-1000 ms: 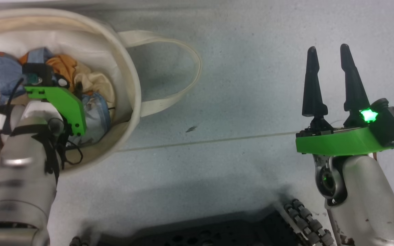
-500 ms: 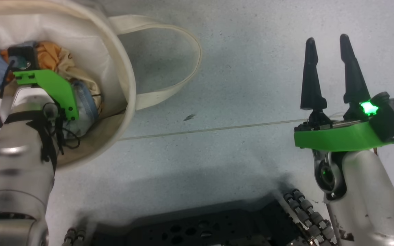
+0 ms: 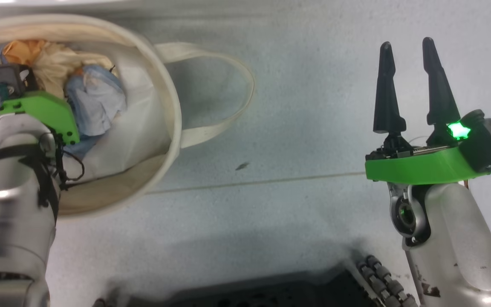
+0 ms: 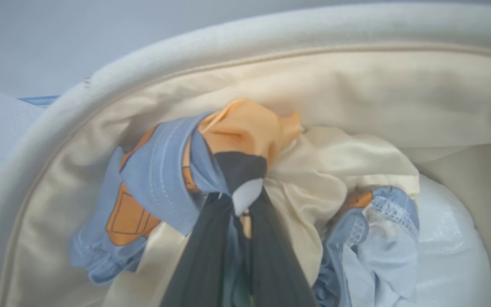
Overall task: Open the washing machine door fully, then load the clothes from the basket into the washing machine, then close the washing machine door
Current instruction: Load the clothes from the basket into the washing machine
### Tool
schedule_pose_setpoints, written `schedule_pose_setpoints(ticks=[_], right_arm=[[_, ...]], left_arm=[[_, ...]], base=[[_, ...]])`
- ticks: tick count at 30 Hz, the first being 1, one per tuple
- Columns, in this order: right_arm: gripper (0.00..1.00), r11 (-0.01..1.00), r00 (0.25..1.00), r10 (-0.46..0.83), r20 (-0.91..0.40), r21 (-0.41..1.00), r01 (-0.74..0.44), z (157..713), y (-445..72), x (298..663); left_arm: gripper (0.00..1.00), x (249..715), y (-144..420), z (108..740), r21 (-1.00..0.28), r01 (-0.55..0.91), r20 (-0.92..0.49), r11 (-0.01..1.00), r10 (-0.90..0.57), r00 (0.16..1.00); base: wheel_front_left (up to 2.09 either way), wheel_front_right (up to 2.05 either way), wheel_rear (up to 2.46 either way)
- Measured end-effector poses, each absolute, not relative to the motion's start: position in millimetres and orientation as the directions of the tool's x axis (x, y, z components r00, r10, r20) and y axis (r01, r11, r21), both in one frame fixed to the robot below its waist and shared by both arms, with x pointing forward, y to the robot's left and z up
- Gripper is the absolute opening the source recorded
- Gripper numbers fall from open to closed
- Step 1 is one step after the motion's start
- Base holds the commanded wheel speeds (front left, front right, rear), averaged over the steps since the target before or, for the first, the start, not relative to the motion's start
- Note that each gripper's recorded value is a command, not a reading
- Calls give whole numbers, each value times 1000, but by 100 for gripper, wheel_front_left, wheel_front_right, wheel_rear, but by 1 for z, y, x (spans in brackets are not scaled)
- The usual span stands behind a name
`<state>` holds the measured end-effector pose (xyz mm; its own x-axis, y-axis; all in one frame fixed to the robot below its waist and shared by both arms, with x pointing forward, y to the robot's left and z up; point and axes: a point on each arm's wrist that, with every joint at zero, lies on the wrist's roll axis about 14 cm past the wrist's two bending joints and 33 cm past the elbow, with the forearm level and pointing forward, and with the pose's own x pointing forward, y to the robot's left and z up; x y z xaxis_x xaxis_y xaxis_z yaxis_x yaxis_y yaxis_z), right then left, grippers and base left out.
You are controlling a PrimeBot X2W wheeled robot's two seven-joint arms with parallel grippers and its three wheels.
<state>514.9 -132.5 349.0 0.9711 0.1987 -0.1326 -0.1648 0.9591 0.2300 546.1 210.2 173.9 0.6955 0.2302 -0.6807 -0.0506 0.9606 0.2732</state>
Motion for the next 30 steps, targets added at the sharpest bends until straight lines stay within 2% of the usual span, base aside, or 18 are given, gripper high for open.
schedule_pose_setpoints(ticks=[4,9,15,21,30], right_arm=[[100,956,976,198,-92,237,-172,371,-132,516],[100,952,979,202,-36,241,-187,402,-129,513],[100,947,978,210,6,247,-204,431,-125,500],[100,942,977,201,63,263,-211,467,-125,482],[100,942,975,169,143,267,-202,510,-134,456]], left_arm=[[0,551,212,202,211,-111,-628,971,222,746],[0,567,210,262,127,-146,-470,981,189,862],[0,558,199,333,24,-136,-300,990,136,944],[0,536,187,416,-55,-92,-94,994,87,992],[0,496,198,503,-108,-94,118,990,107,987]], base=[[0,0,0],[0,0,0],[0,0,0],[0,0,0],[0,0,0]])
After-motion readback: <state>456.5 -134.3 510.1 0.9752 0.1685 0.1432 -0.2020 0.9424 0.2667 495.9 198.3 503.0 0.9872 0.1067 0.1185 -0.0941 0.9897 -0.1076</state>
